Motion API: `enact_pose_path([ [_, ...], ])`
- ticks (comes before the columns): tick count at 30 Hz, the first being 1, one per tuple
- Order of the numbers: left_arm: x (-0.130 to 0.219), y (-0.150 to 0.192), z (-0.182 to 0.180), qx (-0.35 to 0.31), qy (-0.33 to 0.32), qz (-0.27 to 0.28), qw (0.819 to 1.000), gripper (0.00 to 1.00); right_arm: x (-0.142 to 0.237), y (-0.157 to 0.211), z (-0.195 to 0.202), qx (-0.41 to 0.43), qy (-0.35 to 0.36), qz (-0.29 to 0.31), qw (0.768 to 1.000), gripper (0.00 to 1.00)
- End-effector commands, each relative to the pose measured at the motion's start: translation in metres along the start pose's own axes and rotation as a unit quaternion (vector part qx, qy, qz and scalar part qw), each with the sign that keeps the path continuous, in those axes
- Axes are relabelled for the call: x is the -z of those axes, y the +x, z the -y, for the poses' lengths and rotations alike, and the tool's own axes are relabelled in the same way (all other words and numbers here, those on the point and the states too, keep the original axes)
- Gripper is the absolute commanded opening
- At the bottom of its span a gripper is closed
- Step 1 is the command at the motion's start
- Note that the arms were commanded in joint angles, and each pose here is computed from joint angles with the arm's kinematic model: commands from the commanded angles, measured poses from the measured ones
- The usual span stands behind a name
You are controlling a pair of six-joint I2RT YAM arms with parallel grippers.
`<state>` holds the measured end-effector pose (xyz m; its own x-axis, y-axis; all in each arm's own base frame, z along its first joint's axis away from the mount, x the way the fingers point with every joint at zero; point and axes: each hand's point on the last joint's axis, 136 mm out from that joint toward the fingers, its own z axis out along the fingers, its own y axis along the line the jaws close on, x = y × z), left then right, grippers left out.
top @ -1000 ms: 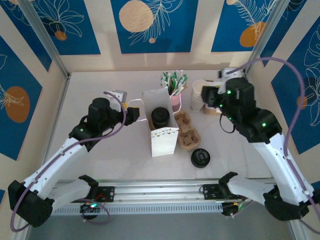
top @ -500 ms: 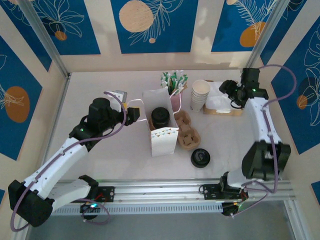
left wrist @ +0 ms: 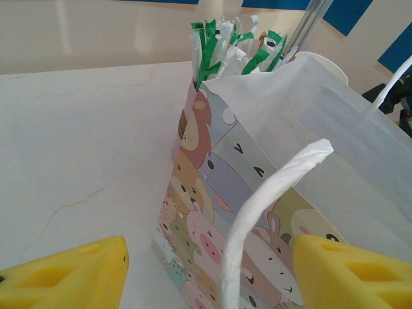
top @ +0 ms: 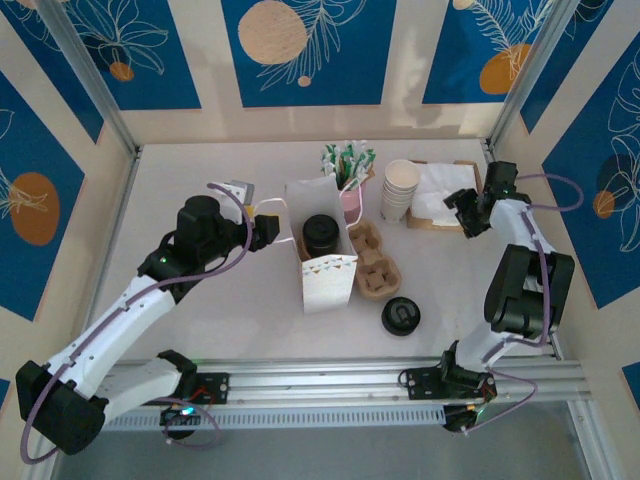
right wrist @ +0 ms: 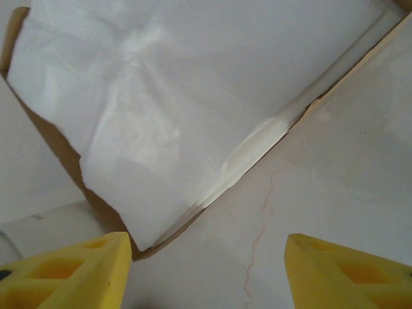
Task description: Pack the takeout coffee
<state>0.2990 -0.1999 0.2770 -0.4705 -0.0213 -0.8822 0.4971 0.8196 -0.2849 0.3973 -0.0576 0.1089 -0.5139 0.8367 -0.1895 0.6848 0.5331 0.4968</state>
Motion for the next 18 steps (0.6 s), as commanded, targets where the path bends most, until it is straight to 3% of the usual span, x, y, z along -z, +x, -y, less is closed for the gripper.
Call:
enact_pose_path([
  [1, 0.006, -0.009, 0.007, -0.012, 0.006, 0.013, 1.0, 0.68, -0.011, 0.005, -0.006, -0.026, -0.027, -0.018, 0.999, 0.6],
  [18, 0.005, -0.008, 0.006, -0.012, 0.004, 0.013, 1.0, 0.69, -0.044, -0.001, 0.003, -0.003, 0.019, 0.007, 1.0, 0.5],
])
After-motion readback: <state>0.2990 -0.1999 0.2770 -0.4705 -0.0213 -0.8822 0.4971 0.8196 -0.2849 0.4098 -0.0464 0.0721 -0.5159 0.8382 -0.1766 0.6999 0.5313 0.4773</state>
